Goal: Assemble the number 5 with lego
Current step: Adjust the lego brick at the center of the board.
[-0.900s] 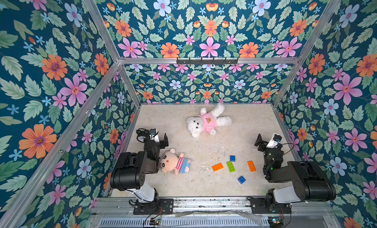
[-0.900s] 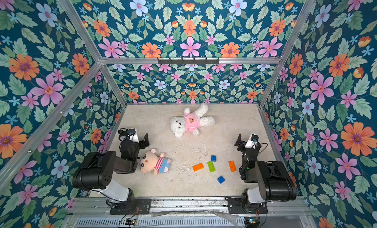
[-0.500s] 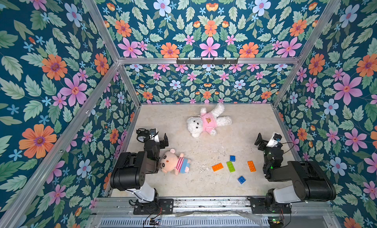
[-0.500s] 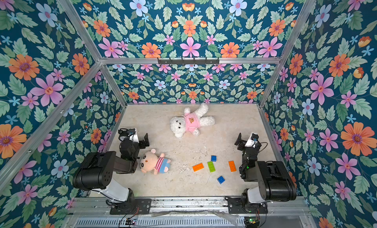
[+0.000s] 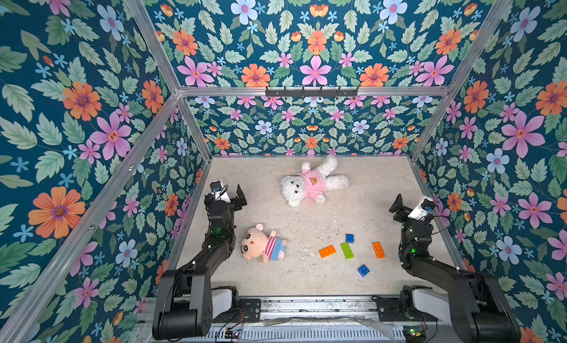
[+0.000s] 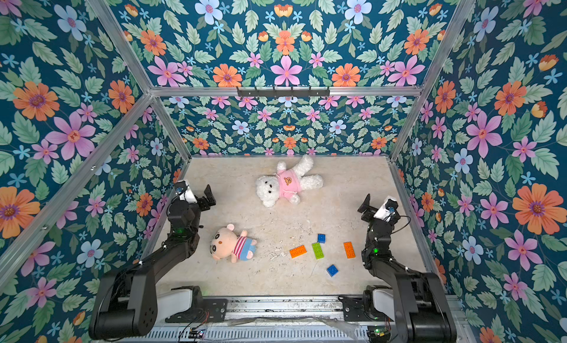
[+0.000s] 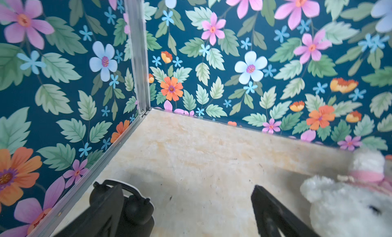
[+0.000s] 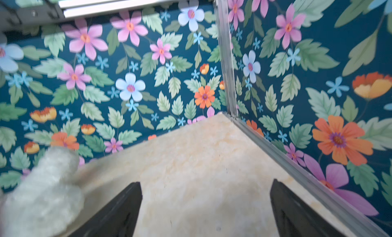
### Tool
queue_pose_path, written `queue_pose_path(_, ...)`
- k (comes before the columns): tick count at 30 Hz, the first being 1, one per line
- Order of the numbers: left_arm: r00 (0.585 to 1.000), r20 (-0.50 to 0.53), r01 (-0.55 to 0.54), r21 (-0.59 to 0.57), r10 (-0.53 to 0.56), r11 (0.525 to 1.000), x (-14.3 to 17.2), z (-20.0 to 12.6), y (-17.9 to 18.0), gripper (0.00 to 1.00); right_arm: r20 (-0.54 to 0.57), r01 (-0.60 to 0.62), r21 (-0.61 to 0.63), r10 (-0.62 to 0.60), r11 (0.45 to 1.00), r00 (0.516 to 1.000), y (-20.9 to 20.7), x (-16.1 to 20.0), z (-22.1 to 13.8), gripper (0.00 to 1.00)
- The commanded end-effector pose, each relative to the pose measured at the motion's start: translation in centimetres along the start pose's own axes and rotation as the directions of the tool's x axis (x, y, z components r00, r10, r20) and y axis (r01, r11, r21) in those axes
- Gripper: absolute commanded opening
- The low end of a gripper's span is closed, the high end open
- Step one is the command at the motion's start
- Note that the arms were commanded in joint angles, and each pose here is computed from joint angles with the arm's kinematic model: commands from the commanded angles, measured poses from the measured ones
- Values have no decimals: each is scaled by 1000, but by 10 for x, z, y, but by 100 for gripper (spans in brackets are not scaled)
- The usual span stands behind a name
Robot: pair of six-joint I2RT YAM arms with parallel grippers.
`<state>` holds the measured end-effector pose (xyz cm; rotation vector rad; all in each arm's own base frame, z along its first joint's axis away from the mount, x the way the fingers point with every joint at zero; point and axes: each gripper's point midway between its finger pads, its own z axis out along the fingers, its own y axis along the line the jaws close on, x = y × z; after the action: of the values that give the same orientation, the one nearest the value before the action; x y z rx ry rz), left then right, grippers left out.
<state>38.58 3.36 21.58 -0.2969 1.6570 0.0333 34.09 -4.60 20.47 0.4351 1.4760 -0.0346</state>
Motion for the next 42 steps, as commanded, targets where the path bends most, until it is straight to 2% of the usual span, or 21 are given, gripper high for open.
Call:
queue_pose_path(1, 983, -152, 84, -137, -105, 987, 15, -11, 21, 99, -194, -141, 232, 188, 963, 963, -29, 25, -6, 99)
queue_pose_path(2, 980, -153, 110, -122, -128, 986, 12, -15, 18, 99, -237, -191, 260, 254, 946, 938, -29, 27, -10, 99)
queue_pose_path(3, 974, -152, 154, -91, -167, 984, 10, -19, 12, 99, -270, -235, 218, 290, 947, 918, -18, 25, -12, 99)
queue_pose_path(4, 969, -153, 191, -24, -192, 981, 8, -22, 0, 99, -313, -264, 143, 297, 954, 902, -3, 24, -14, 99)
queue_pose_path(5, 967, -168, 209, 97, -191, 973, 6, -27, -20, 99, -367, -295, 19, 282, 955, 887, 20, 25, -19, 99)
queue_pose_path(6, 962, -191, 234, 214, -194, 948, 5, -33, -41, 99, -413, -331, -87, 268, 940, 870, 41, 24, -26, 97)
queue_pose_path(8, 929, -269, 334, 322, -252, 886, 8, -40, -66, 99, -507, -393, -178, 258, 902, 822, 64, 28, -37, 93)
queue_pose_path(10, 906, -350, 382, 434, -238, 816, 14, -51, -96, 99, -614, -438, -208, 232, 875, 755, 80, 39, -48, 89)
queue_pose_path(12, 893, -408, 391, 494, -190, 777, 26, -64, -124, 99, -705, -456, -213, 187, 864, 684, 92, 51, -58, 87)
queue_pose_path(13, 897, -422, 360, 520, -133, 775, 35, -73, -139, 99, -740, -442, -201, 161, 874, 653, 96, 58, -62, 86)
queue_pose_path(15, 899, -439, 278, 550, -11, 787, 52, -89, -163, 99, -792, -374, -201, 75, 906, 606, 103, 73, -74, 86)
queue_pose_path(18, 886, -448, 203, 600, 115, 774, 70, -112, -190, 99, -834, -252, -199, -28, 947, 552, 104, 89, -86, 82)
queue_pose_path(21, 865, -462, 175, 645, 197, 744, 88, -134, -212, 99, -856, -200, -189, -62, 961, 513, 101, 96, -93, 79)
queue_pose_path(23, 845, -470, 149, 665, 255, 732, 103, -147, -222, 99, -860, -194, -191, -69, 962, 505, 103, 97, -98, 78)
queue_pose_path(27, 809, -477, 106, 694, 343, 712, 127, -170, -239, 99, -866, -170, -186, -79, 968, 494, 105, 100, -108, 74)
queue_pose_path(30, 777, -488, 74, 699, 398, 711, 145, -179, -244, 99, -888, -179, -219, -120, 959, 445, 114, 108, -126, 72)
queue_pose_path(34, 737, -497, 49, 715, 457, 698, 168, -192, -245, 100, -899, -138, -241, -167, 961, 405, 119, 128, -148, 69)
queue_pose_path(39, 691, -505, 25, 732, 518, 681, 187, -203, -245, 99, -918, -122, -269, -216, 955, 333, 126, 151, -175, 60)
queue_pose_path(41, 673, -493, 13, 754, 552, 657, 194, -209, -249, 99, -918, -74, -271, -234, 960, 320, 119, 158, -180, 61)
queue_pose_path(42, 665, -486, 6, 763, 568, 646, 198, -211, -251, 99, -917, -41, -250, -223, 967, 332, 111, 160, -177, 60)
